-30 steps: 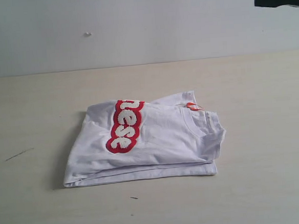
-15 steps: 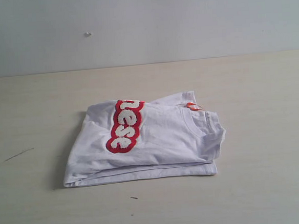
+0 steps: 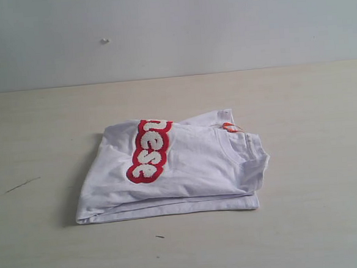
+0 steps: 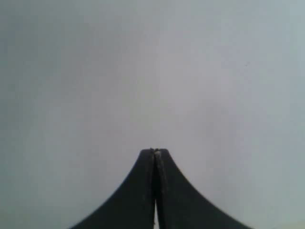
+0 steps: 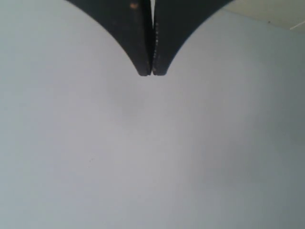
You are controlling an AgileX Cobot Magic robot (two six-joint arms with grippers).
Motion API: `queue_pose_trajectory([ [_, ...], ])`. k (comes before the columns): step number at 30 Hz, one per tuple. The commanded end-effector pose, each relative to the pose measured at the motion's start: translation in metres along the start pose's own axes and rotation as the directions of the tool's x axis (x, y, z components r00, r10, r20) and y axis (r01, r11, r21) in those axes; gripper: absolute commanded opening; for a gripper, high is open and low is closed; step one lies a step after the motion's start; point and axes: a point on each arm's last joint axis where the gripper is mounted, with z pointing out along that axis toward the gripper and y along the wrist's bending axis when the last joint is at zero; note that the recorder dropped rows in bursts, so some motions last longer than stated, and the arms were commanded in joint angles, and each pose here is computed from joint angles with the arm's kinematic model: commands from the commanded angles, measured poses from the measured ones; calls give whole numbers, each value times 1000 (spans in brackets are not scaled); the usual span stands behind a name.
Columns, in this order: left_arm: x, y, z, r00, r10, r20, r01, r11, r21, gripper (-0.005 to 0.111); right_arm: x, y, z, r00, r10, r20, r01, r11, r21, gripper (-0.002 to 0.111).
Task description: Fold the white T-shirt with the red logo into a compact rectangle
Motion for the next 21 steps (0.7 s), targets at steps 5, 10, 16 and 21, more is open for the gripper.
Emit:
queue_pose_trajectory([
  [5,-16,-2,-55,989,-17,150,14,1000,18,0,1,-1,-38,990,23,142,-25,1000,12,0],
  [10,-14,-3,-91,974,-15,227,8,1000,30,0,-3,-1,-59,975,42,217,-44,999,5,0],
  [16,-3,-3,-124,953,-16,303,6,999,33,0,-3,0,-64,972,51,228,-52,999,-2,0],
  [21,3,-2,-153,922,-17,388,4,999,33,0,-2,0,-64,976,51,211,-50,999,-8,0],
])
